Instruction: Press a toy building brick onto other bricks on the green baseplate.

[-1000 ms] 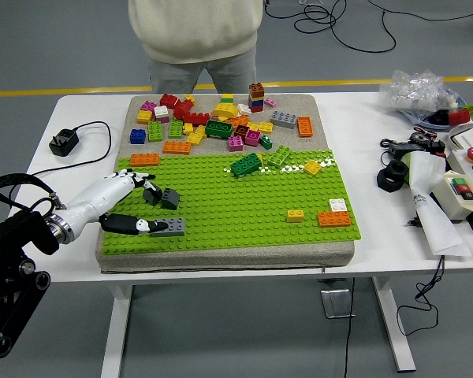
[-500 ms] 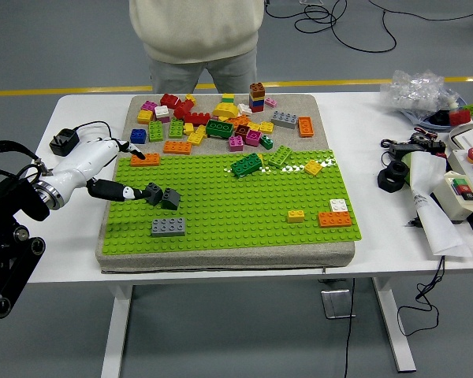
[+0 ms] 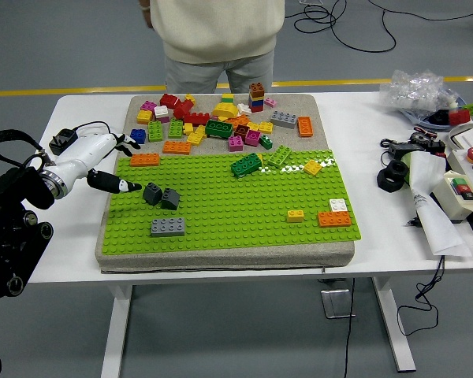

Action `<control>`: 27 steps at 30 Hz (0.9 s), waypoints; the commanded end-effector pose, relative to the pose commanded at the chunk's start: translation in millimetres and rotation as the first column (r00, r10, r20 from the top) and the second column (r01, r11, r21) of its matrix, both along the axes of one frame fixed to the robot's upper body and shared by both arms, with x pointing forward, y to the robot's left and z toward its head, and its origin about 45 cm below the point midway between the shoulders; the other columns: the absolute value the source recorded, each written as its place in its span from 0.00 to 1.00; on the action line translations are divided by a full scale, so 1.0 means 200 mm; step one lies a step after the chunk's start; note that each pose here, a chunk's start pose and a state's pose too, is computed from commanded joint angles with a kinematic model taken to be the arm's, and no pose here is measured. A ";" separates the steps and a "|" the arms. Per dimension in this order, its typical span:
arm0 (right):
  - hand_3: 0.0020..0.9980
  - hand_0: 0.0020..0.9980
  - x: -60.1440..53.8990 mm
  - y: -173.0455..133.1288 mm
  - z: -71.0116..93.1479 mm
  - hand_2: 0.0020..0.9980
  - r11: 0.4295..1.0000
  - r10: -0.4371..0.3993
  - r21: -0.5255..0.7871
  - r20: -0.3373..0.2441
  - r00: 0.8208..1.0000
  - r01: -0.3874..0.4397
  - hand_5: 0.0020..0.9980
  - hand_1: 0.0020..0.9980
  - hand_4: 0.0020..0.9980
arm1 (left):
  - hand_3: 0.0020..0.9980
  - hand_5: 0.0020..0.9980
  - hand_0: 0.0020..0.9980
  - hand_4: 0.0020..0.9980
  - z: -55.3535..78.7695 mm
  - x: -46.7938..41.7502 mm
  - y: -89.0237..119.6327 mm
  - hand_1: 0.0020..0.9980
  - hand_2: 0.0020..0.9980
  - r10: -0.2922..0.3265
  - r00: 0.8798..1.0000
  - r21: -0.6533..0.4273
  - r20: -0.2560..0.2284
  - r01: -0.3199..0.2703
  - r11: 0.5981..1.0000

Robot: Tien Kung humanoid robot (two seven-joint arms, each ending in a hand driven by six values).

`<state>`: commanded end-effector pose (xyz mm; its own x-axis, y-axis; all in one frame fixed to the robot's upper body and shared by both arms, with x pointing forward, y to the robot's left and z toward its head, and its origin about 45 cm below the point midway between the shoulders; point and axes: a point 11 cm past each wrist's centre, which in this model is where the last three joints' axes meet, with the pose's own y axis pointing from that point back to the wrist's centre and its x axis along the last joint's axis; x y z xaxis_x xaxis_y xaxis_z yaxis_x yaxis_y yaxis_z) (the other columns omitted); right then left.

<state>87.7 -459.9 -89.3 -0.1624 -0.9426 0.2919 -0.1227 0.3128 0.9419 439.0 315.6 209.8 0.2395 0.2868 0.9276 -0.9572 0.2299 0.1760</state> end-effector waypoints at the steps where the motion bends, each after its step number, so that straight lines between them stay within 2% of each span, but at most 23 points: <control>1: 0.78 0.79 0.00 0.00 0.00 0.77 1.000 -0.001 0.000 -0.001 1.000 0.001 0.69 0.72 1.00 | 0.76 0.24 0.84 0.96 0.00 -0.002 0.01 0.73 0.65 0.006 1.000 -0.005 0.001 -0.006 1.000; 11: 0.78 0.79 0.00 0.00 0.00 0.77 1.000 -0.005 -0.001 0.006 1.000 0.005 0.69 0.72 1.00 | 0.74 0.21 0.82 0.95 0.05 -0.019 0.06 0.72 0.61 0.059 0.998 -0.050 0.019 -0.058 0.997; 12: 0.78 0.79 0.00 0.00 0.00 0.77 1.000 -0.005 -0.001 0.007 1.000 0.005 0.69 0.72 1.00 | 0.70 0.17 0.81 0.93 0.05 -0.020 0.07 0.71 0.57 0.064 0.998 -0.053 0.021 -0.062 0.997; 17: 0.78 0.79 -0.01 -0.01 0.00 0.77 1.000 -0.008 -0.001 0.003 1.000 0.008 0.69 0.72 1.00 | 0.70 0.17 0.81 0.93 0.08 -0.020 0.10 0.71 0.57 0.097 0.995 -0.078 0.036 -0.094 0.993; 18: 0.78 0.79 -0.01 -0.01 0.00 0.77 1.000 -0.009 -0.001 0.003 1.000 0.009 0.69 0.72 1.00 | 0.68 0.15 0.81 0.91 0.09 -0.019 0.10 0.70 0.54 0.101 0.994 -0.081 0.038 -0.098 0.992; 27: 0.78 0.79 0.00 -0.01 0.00 0.77 1.000 -0.009 -0.001 0.007 1.000 0.009 0.69 0.72 1.00 | 0.68 0.17 0.81 0.92 0.12 -0.022 0.12 0.70 0.54 0.121 0.991 -0.098 0.052 -0.115 0.988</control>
